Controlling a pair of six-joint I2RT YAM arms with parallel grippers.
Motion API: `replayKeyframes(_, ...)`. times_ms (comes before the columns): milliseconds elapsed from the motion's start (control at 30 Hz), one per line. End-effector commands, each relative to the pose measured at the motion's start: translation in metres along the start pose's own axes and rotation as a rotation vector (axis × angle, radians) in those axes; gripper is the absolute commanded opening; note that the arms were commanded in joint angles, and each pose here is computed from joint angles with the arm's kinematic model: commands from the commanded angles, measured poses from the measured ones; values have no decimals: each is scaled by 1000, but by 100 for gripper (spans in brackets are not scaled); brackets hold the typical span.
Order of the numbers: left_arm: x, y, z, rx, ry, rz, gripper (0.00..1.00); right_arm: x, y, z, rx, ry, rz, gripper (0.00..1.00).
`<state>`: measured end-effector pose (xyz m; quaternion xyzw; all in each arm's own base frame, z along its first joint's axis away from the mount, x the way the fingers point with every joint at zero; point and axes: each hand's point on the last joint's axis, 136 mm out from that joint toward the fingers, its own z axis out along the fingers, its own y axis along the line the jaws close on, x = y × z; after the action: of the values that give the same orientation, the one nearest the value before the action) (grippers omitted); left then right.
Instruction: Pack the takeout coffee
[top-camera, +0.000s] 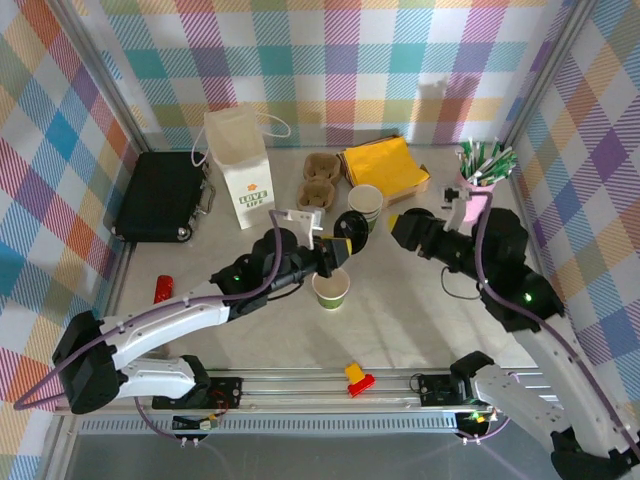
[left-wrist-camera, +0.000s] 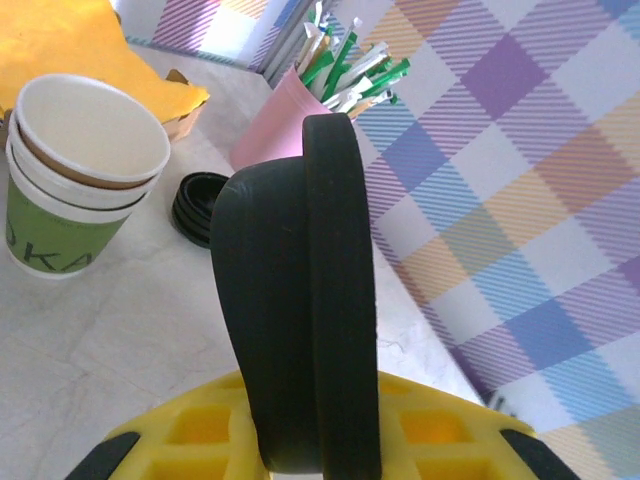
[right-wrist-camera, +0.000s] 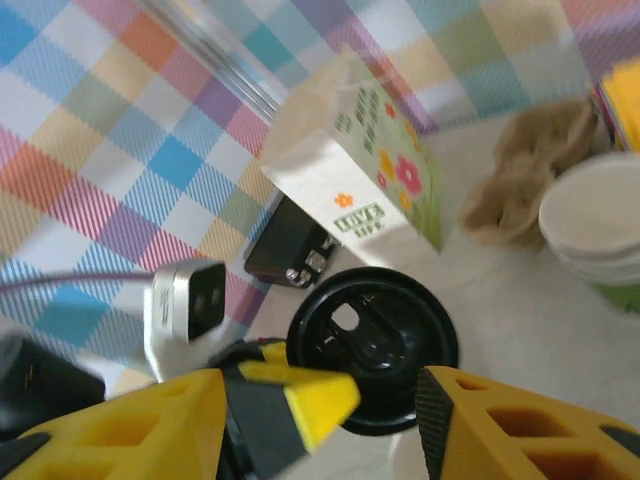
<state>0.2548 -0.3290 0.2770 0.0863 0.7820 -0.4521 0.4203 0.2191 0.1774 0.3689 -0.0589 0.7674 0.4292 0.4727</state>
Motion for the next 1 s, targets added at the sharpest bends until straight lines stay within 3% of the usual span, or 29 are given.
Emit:
replayKeyframes(0, 11, 2, -12, 45, 90, -144, 10, 16, 5, -4, -73, -7, -372, 56)
replayKeyframes(200, 15, 15, -28, 0, 145, -306, 11, 33, -7, -11, -53, -17, -650, 52)
replayKeyframes(333, 16, 21, -41, -45, 165, -410, 11, 38, 3, -4, -117, -49, -782, 45)
replayKeyframes(700, 9, 46, -87, -187, 69, -598, 9, 91, 2, 51, -47, 97, -1220, 54)
replayKeyframes(833, 22, 61, -92, -259, 92, -697, 10, 101, 18, 65, -104, 62, -1285, 55)
replayKeyframes(967, 24, 57, -88, -223, 101, -756, 10, 119, 35, 79, -169, 33, -1383, 55)
